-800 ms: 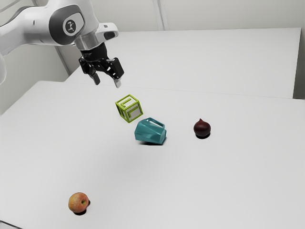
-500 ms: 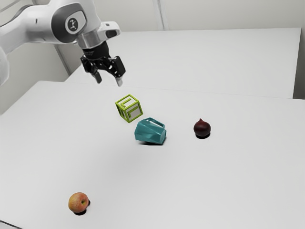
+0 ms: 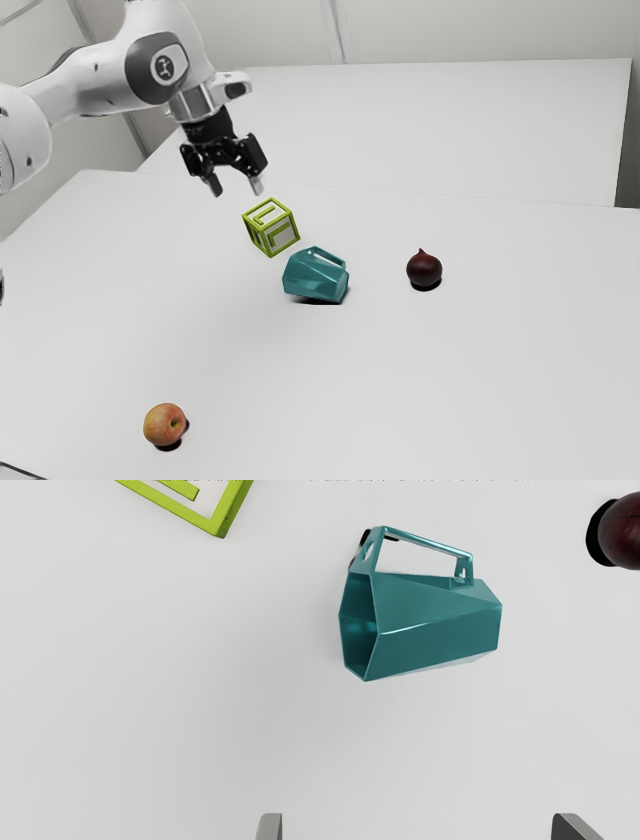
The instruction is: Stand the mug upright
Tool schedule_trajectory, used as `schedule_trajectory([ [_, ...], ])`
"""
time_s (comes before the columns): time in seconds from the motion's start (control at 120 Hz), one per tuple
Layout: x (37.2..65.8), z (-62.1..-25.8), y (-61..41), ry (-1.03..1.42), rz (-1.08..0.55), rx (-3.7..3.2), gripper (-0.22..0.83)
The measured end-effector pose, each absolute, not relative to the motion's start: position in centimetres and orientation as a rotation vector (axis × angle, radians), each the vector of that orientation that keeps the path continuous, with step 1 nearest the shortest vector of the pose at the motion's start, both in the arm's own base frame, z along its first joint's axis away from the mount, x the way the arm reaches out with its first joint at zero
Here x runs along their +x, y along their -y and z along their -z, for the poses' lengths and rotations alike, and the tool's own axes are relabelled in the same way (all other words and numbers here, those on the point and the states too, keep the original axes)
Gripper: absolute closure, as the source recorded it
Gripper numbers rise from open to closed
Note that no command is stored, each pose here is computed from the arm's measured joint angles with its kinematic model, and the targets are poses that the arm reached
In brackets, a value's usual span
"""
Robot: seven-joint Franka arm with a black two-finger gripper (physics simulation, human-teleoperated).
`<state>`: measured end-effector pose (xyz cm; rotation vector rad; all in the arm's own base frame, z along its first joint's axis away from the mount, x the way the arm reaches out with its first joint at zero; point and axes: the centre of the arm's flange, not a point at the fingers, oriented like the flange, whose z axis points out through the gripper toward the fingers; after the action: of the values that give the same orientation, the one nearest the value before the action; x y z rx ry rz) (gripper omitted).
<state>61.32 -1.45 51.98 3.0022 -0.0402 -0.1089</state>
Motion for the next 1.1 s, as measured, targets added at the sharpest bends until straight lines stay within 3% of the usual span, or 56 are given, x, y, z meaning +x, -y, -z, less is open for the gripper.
schedule_trajectory([
  [0.65, 62.9, -41.1, -0.5, -0.047, 0.084, 2.762, 0.02],
  [1.1, 63.2, -34.3, -1.1, -0.097, -0.056, 2.589, 0.02],
])
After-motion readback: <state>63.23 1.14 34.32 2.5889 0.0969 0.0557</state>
